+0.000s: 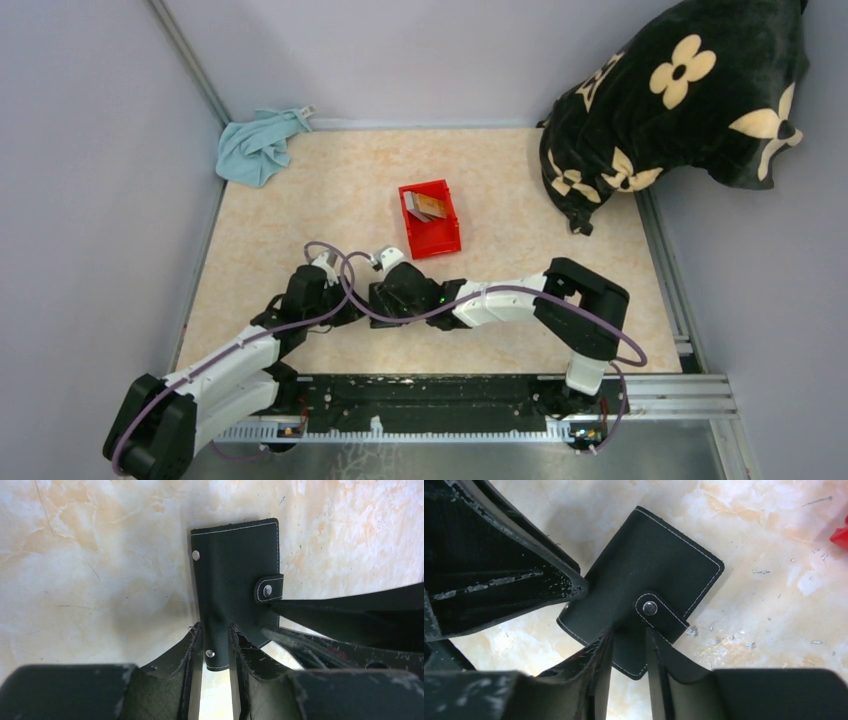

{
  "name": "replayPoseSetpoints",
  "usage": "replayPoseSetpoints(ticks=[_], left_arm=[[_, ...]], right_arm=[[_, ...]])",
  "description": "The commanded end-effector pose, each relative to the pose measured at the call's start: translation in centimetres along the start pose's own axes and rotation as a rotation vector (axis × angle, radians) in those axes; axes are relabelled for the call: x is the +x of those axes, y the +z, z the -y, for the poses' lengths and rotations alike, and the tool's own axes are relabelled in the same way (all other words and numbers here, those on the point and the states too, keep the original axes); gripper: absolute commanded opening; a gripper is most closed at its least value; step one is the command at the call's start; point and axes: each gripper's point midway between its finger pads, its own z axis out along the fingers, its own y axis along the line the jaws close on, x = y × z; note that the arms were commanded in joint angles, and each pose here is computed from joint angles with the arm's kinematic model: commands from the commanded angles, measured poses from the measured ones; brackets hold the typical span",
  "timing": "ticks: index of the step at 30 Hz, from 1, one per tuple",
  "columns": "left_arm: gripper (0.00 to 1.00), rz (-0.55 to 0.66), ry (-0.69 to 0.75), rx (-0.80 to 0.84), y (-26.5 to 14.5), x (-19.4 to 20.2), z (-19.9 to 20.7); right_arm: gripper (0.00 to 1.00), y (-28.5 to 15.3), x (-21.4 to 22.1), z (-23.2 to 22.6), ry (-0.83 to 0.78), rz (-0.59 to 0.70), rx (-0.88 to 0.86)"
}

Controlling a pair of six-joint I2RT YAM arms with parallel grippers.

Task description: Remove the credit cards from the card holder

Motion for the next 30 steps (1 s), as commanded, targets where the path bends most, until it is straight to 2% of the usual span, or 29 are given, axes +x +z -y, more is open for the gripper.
replayPoseSetpoints(ticks=[1, 7, 11, 19, 21, 24, 26, 30], left_arm=[[0.32, 0.021, 0.004, 0.038, -0.2, -0.7, 1.1], [0.62, 0.017, -0.006, 0.028, 0.0, -0.4, 0.7], [0.69, 0.017, -0.01, 0.022, 0.0, -0.3, 0.5], [0.65, 0.025, -0.022, -0.023, -0.2, -0.3, -0.4], [0.49, 0.036, -0.038, -0.06, -0.2, -0.3, -1.1], [0.37, 0.045, -0.043, -0.07, -0.3, -0.3, -1.3], [0.35, 0.043, -0.044, -0.066, -0.3, -0.3, -1.2], [0.4, 0.036, -0.04, -0.059, -0.2, -0.2, -1.1]], right_arm=[[0.39, -1.0, -3.0, -0.5, -0.034, 0.059, 0.023], [0.44, -0.8, -4.7, -0.6, -0.101, 0.078, 0.084], [0.45, -0.6, -5.7, -0.1, -0.13, 0.091, 0.127], [0.47, 1.0, -4.3, 1.0, -0.186, 0.04, 0.182], [0.48, 1.4, -3.8, 0.8, -0.183, 0.032, 0.17], [0.48, 1.7, -3.1, 0.8, -0.176, 0.015, 0.163], [0.48, 1.7, -2.7, 0.9, -0.174, 0.008, 0.163], [0.48, 1.7, -1.5, 1.4, -0.189, -0.02, 0.172]])
